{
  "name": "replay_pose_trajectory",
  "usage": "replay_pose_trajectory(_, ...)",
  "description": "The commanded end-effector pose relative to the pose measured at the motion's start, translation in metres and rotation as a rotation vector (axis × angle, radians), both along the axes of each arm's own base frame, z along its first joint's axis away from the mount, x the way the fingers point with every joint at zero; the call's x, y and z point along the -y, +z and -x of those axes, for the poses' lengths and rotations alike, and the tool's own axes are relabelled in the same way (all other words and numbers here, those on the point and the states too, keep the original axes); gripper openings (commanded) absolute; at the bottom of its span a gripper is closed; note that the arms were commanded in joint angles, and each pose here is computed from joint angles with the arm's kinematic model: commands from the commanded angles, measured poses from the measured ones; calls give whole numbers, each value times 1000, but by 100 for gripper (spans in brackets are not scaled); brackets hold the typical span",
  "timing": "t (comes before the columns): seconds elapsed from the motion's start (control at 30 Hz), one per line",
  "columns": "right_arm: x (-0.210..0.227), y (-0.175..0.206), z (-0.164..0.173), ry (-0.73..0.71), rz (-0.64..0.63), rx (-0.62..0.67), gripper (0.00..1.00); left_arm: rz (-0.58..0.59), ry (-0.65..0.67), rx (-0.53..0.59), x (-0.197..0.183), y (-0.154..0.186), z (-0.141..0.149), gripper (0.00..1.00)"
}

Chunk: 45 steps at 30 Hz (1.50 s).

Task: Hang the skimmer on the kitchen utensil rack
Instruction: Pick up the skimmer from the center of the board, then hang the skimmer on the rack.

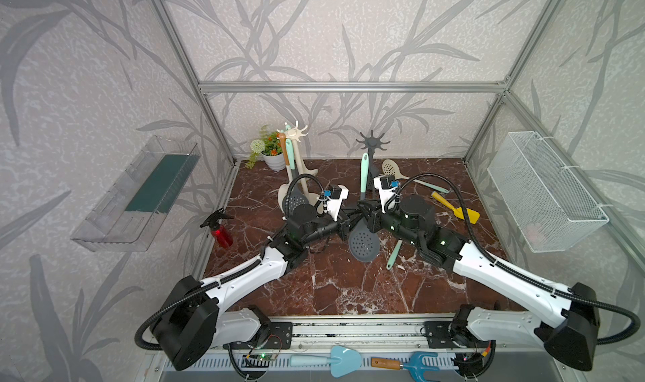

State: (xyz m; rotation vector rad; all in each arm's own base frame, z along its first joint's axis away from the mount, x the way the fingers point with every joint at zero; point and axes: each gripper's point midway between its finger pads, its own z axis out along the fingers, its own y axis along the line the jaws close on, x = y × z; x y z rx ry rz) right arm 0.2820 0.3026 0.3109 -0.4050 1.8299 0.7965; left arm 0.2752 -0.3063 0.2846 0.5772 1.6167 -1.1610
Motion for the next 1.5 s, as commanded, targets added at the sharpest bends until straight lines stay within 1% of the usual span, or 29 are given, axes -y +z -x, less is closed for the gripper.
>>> replay_pose_trajectory(0.0,-2,41,8,33,-48,96,34,29,6,-4,-15,7,0,0)
replay_pose_trajectory(0.07,2,43,12,39,-29,112,41,38,10,-10,-28,9,-1,0)
replay_pose_trajectory(0.13,9,45,17,39,-22,132,47,50,13,-10,-41,12,0,0)
replay_pose_trajectory(0.27,19,47,28,55,-6,179,51,75,2,-6,-65,21,3,0)
replay_pose_trajectory(0.47,21,41,37,97,29,208,52,155,3,6,-98,44,-2,0)
replay_pose_trajectory(0.57,19,37,36,104,55,207,52,169,-10,6,-107,49,-5,0)
replay_pose_trajectory(0.97,10,36,30,130,61,216,52,230,45,-35,-131,44,-22,0)
replay_pose_trajectory(1.1,8,36,29,133,53,214,53,215,66,-73,-134,31,-29,0)
replay_pose_trajectory(1.47,8,37,25,133,47,216,52,209,111,-137,-138,20,-51,0)
